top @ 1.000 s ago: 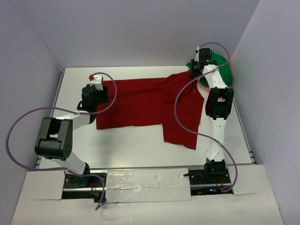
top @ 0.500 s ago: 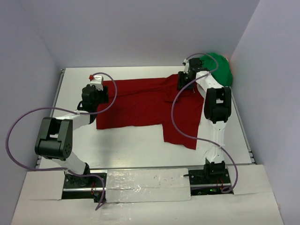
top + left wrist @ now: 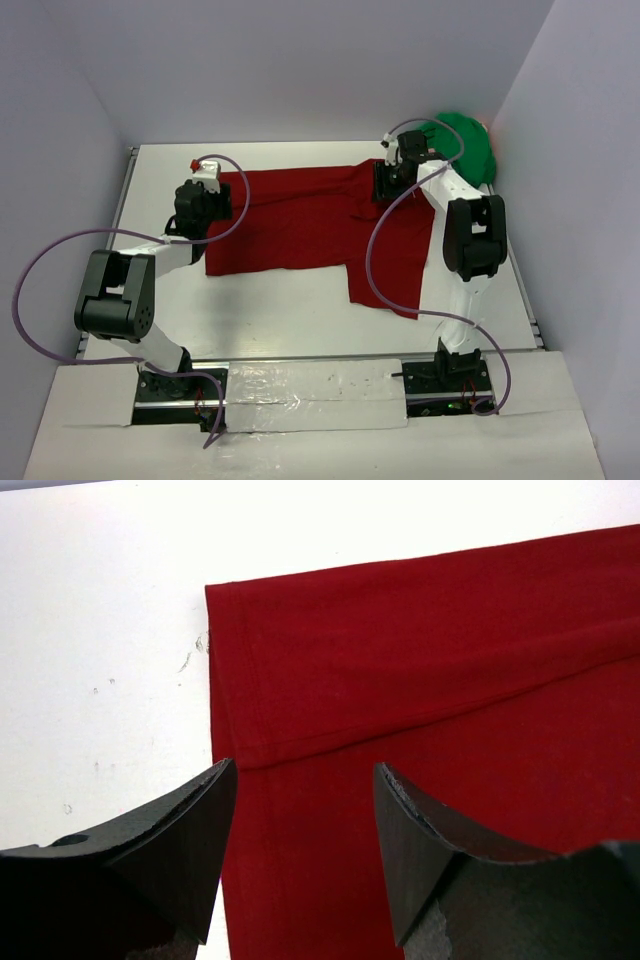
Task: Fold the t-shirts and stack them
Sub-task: Fold the tshirt
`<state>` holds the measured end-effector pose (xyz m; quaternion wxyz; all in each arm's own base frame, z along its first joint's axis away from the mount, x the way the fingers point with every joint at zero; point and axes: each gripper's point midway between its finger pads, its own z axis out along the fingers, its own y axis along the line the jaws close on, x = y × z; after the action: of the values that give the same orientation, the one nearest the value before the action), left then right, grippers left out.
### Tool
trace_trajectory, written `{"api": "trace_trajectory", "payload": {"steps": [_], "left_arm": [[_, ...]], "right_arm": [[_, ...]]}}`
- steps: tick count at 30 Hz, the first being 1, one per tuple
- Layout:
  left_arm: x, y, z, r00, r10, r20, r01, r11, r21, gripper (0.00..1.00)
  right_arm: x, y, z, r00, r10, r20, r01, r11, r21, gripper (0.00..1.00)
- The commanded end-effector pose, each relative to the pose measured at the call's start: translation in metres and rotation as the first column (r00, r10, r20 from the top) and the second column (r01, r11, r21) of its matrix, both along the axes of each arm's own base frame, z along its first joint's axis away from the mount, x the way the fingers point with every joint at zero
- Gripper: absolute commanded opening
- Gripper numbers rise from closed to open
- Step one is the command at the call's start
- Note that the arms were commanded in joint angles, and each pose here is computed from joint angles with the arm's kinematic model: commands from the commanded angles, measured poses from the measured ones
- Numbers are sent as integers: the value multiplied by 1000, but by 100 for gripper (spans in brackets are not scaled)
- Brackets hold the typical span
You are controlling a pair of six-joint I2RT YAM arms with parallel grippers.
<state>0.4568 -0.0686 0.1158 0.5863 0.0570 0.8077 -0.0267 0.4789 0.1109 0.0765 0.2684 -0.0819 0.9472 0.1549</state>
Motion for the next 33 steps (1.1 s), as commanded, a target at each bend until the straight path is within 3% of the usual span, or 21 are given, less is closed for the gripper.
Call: {"api": "trace_trajectory", "payload": {"steps": [1,26,31,33], "left_arm": [[7,-6,20,998,-20,54,20,1000,-8,66],[7,-6,19,998,-36,54,34,999,27,66],[6,-5,20,998,-35,58,33,999,28,66],[6,-5,20,998,-35,58,34,999,29,65]], "right_arm": [[-2,1,14,998,17,54,-16,1000,-20,56],[-15,26,-28,997,34,-75,-30,998,47,45],[-11,26,-36,996,29,-87,-26,999,40,34],[-10,26,-38,996,34,-82,-31,999,33,19]]}}
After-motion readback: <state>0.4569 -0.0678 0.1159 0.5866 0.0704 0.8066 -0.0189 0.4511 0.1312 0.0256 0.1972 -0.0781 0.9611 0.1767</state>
